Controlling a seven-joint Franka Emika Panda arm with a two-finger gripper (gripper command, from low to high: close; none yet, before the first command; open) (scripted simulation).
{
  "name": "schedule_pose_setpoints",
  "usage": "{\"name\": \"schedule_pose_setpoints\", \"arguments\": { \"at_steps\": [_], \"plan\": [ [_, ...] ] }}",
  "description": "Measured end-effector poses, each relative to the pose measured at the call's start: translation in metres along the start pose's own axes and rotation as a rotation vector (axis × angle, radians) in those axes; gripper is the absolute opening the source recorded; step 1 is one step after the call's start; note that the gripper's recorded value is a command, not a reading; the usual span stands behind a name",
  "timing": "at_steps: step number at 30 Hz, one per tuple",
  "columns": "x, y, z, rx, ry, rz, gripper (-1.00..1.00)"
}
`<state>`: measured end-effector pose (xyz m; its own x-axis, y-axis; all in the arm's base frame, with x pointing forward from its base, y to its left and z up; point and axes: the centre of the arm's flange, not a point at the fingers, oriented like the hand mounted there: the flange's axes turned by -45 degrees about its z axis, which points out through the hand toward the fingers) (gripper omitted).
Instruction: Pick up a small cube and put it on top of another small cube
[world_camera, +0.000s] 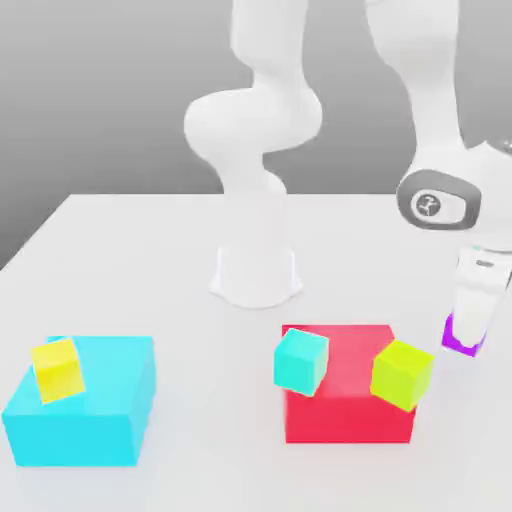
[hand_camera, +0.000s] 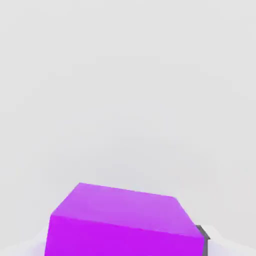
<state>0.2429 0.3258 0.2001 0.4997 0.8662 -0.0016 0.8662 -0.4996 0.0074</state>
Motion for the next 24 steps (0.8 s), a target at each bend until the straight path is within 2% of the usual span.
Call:
{"name": "schedule_pose_setpoints", "arguments": {
  "at_steps": [4,9,13,14,20,24],
  "plan": [
    [-0.009,0.095,-0.05,-0.02,-0.011,0.115,-1.0],
    [-0.043,0.179,-0.12,0.001,-0.004,0.186,-1.0],
    [-0.052,0.194,-0.089,0.009,0.001,0.202,-1.0],
    [-0.053,0.194,-0.077,0.009,0.001,0.203,1.0],
    [-0.054,0.194,-0.071,0.008,0.001,0.203,1.0],
    [-0.053,0.195,-0.109,0.007,0.001,0.203,1.0]
  ]
}}
